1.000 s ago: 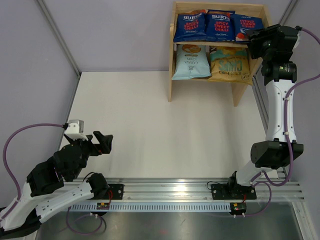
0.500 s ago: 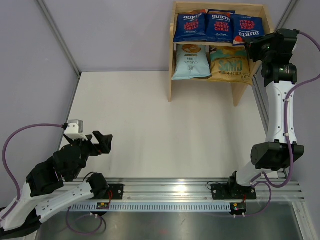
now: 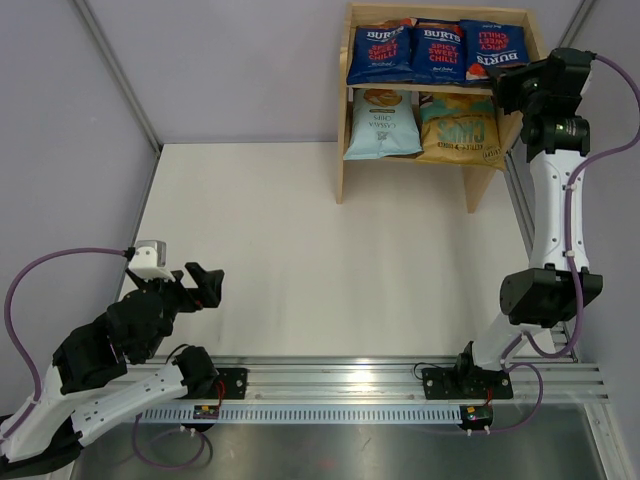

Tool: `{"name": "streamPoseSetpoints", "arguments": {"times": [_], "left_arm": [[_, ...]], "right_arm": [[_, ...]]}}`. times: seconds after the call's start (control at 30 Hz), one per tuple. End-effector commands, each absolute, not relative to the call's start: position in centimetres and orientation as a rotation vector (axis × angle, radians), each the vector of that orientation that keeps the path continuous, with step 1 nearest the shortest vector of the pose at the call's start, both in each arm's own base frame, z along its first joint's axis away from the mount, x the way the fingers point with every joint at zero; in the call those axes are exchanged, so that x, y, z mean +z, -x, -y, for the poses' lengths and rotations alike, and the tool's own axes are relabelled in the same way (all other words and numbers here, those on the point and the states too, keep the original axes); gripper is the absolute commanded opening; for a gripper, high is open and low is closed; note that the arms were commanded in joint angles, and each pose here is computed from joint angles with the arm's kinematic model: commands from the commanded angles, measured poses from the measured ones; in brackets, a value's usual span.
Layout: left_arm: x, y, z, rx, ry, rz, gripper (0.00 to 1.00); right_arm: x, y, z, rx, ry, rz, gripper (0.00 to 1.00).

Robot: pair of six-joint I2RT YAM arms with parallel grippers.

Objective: Place and organize the chips bags onto the shelf

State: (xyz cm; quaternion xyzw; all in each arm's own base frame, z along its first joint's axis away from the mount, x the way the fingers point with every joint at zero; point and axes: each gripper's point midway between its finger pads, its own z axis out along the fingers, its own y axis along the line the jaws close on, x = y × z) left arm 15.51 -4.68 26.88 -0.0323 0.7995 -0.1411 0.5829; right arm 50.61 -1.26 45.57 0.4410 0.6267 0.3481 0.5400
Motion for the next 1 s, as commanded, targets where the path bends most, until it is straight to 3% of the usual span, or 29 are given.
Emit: {"name": "streamPoseSetpoints", "arguments": {"times": [0.0, 0.13, 0.3, 0.5, 0.53, 0.73, 0.97], "left_arm": [[27.7, -15.8, 4.2, -0.332, 0.129, -1.831, 0.99], [27.7, -15.7, 4.0, -0.334, 0.138, -1.827, 0.99], [27.6, -15.8, 4.0, -0.329, 0.134, -1.83, 0.99], [27.7, -16.1, 4.0, -0.294, 0.142, -1.84, 0.99], [27.7, -16.2, 4.0, -0.29, 0.146, -1.842, 0.99], [27.6, -16.5, 4.0, -0.261, 0.154, -1.845, 0.99], [27.1, -17.2, 4.0, -0.19, 0.159, -1.855, 0.99]], "right_arm": [[47.9, -51.1, 1.7, 0.837, -1.032, -1.435, 0.18], [47.8, -51.6, 1.8, 0.822, -1.029, -1.458, 0.24], [48.0, -50.1, 1.8, 0.79, -1.002, -1.46, 0.48], [47.1, -47.7, 2.2, 0.681, -0.958, -1.521, 0.58], [46.4, -47.5, 2.3, 0.667, -0.962, -1.537, 0.65], [46.5, -45.0, 2.8, 0.637, -0.922, -1.532, 0.83], [47.7, -40.1, 0.6, 0.575, -0.604, -1.591, 0.99]]}}
